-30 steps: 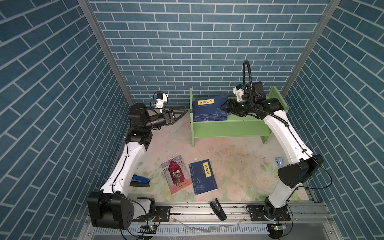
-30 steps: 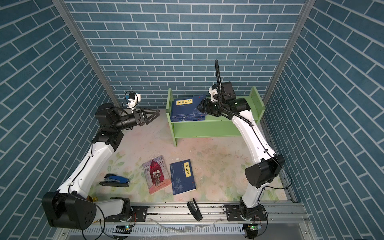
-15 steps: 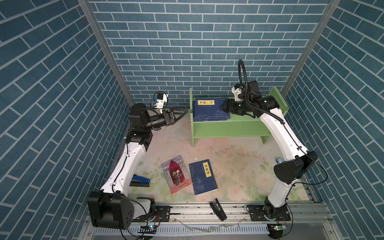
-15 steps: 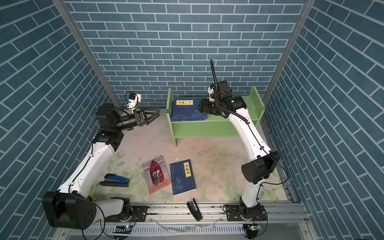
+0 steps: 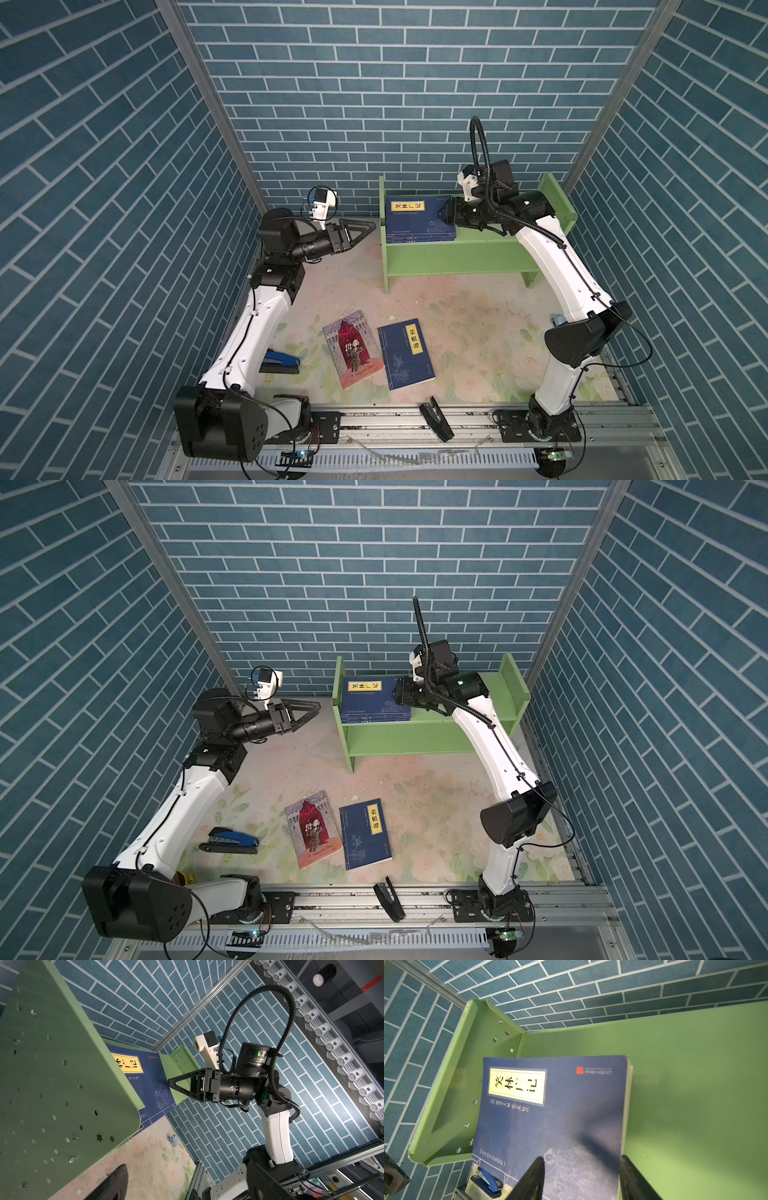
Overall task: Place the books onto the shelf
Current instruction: 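Open the right gripper above the book while the left gripper moves toward the shelf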
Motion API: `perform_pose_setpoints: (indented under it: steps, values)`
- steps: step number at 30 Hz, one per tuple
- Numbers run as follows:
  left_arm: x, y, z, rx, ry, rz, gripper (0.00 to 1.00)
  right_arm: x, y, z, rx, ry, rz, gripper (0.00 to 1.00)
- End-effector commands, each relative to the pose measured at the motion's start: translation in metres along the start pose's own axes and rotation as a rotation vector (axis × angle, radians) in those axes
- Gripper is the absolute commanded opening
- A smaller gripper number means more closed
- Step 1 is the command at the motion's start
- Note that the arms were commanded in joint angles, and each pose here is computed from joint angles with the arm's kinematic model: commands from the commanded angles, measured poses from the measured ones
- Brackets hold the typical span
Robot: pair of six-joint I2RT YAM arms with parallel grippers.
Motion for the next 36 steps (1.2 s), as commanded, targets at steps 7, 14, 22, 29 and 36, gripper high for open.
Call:
perform_pose_setpoints:
  steps: [7,14,22,29,36]
  values:
    - [-0.006,-0.006,-0.01,0.048,0.132,0.004,0.9,0.007,0.004,0.005,0.009,-0.03,-0.011,0.59]
    - [-0.01,-0.011,-0.005,0.163,0.249,0.016,0.91,0.008,0.0,0.004,-0.015,-0.028,-0.017,0.61]
    - [-0.014,-0.016,0.003,0.286,0.408,0.04,0.89,0.013,-0.036,0.001,-0.101,-0.037,-0.129,0.63]
    - [-0.027,-0.016,0.01,0.436,0.564,0.11,0.87,0.0,-0.076,0.006,-0.047,-0.049,-0.234,0.58]
    - [-0.033,-0.007,0.014,0.506,0.642,0.137,0.84,-0.042,-0.088,0.009,0.073,-0.044,-0.202,0.51]
Point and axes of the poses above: each gripper's point midway between its finger pads, its own y axis out along the fingers, its own z axis along the line the jaws close on, x = y × z, the point moved 8 cm from there along -y, back along the fingers, and after that the axes turned 5 degrees about -y, right-handed, at the moved point
